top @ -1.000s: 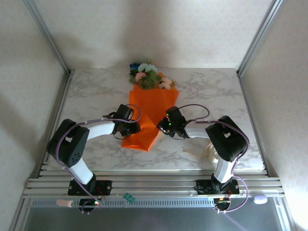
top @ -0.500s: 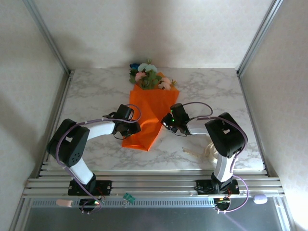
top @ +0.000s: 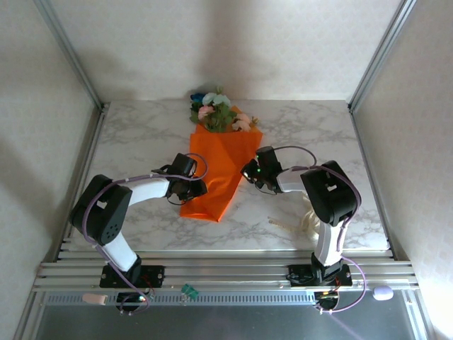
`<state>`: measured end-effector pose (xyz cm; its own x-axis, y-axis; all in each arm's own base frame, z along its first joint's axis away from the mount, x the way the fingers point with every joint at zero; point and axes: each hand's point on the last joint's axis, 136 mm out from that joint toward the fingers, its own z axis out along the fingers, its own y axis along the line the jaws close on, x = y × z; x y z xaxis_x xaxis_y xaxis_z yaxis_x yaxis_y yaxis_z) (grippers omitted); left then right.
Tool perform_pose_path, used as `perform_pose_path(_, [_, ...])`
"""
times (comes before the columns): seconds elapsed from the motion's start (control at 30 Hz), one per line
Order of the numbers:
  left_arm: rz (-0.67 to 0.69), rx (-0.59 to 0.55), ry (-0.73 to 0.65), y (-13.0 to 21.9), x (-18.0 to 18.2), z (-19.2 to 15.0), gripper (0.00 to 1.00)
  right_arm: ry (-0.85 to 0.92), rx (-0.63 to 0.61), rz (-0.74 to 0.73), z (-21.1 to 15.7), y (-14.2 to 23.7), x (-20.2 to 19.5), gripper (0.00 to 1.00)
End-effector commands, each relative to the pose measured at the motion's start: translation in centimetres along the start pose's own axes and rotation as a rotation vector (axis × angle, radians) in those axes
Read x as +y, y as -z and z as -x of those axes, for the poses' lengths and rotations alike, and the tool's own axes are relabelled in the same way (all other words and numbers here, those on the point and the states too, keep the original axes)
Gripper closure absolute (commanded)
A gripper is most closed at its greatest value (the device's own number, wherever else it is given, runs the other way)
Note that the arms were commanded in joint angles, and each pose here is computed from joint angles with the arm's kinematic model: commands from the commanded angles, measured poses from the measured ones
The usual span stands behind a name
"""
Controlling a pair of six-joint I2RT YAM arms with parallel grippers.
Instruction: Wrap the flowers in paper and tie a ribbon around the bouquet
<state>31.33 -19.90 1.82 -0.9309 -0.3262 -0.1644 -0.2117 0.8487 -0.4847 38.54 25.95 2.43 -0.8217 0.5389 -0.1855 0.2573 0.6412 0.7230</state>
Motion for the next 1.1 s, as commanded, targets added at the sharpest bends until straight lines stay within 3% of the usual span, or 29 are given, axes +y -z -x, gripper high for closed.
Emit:
perform_pose_path(0.0, [0.117,0.068,-0.003,-1.0,2.9,-2.0,0.75,0.021,-0.047,0.032,1.5,0.0,1.1,1.00])
perform_pose_path(0.03, [0.119,0.068,-0.004,-1.0,2.9,-2.0,0.75,0.022,-0.049,0.042,1.6,0.1,1.4,1.00])
perform_pose_path(0.13, [0.120,0.068,-0.004,-1.1,3.0,-2.0,0.75,0.022,-0.067,0.039,2.2,0.3,1.5,0.70])
perform_pose_path(0.17, [0.120,0.069,-0.005,-1.0,3.0,-2.0,0.75,0.019,-0.075,0.037,2.5,0.3,1.4,0.65])
perform_pose_path(0.23, [0.118,0.069,-0.006,-1.0,2.9,-2.0,0.75,0.005,-0.082,0.038,3.2,0.1,1.3,0.63])
perform_pose_path(0.33, [0.121,0.072,-0.007,-1.0,3.0,-2.1,0.76,-0.012,-0.091,0.033,4.3,-0.2,0.9,0.65])
perform_pose_path(0.37, [0.122,0.074,-0.006,-1.0,3.0,-2.1,0.76,-0.013,-0.088,0.035,4.6,-0.4,0.9,0.71])
perform_pose_path(0.43, [0.125,0.074,-0.008,-1.1,3.1,-2.1,0.76,-0.012,-0.083,0.038,5.0,-0.7,1.1,0.95])
perform_pose_path(0.47, [0.125,0.074,-0.007,-1.0,3.1,-2.1,0.76,-0.010,-0.084,0.032,5.2,-0.8,1.1,1.00])
perform_pose_path(0.57, [0.127,0.074,-0.009,-1.1,3.1,-2.1,0.76,-0.009,-0.097,0.039,5.7,-0.5,1.4,1.00])
perform_pose_path(0.6, [0.127,0.074,-0.009,-1.1,3.1,-2.1,0.76,-0.010,-0.101,0.040,5.9,-0.4,1.4,0.98])
perform_pose_path(0.67, [0.125,0.073,-0.010,-1.1,3.1,-2.0,0.76,-0.015,-0.108,0.040,6.2,-0.5,1.3,0.71])
perform_pose_path(0.7, [0.125,0.075,-0.009,-1.1,3.1,-2.1,0.76,-0.017,-0.109,0.039,6.4,-0.6,1.4,0.64])
perform_pose_path(0.77, [0.124,0.073,-0.011,-1.1,3.0,-2.0,0.76,-0.020,-0.108,0.035,6.7,-0.9,1.4,0.62])
perform_pose_path(0.87, [0.130,0.076,-0.013,-1.1,3.1,-2.1,0.76,-0.033,-0.116,0.028,7.4,-1.4,1.2,0.66])
perform_pose_path(0.93, [0.130,0.079,-0.013,-1.1,3.2,-2.2,0.76,-0.046,-0.124,0.028,7.9,-1.6,1.0,0.79])
perform_pose_path(0.97, [0.131,0.080,-0.013,-1.1,3.2,-2.2,0.76,-0.053,-0.127,0.031,8.2,-1.7,1.0,0.95])
perform_pose_path(1.0, [0.132,0.079,-0.013,-1.1,3.3,-2.2,0.76,-0.056,-0.130,0.031,8.4,-1.7,0.9,1.00])
perform_pose_path(1.07, [0.134,0.082,-0.011,-1.1,3.4,-2.3,0.76,-0.050,-0.144,0.034,8.8,-1.5,1.1,1.00])
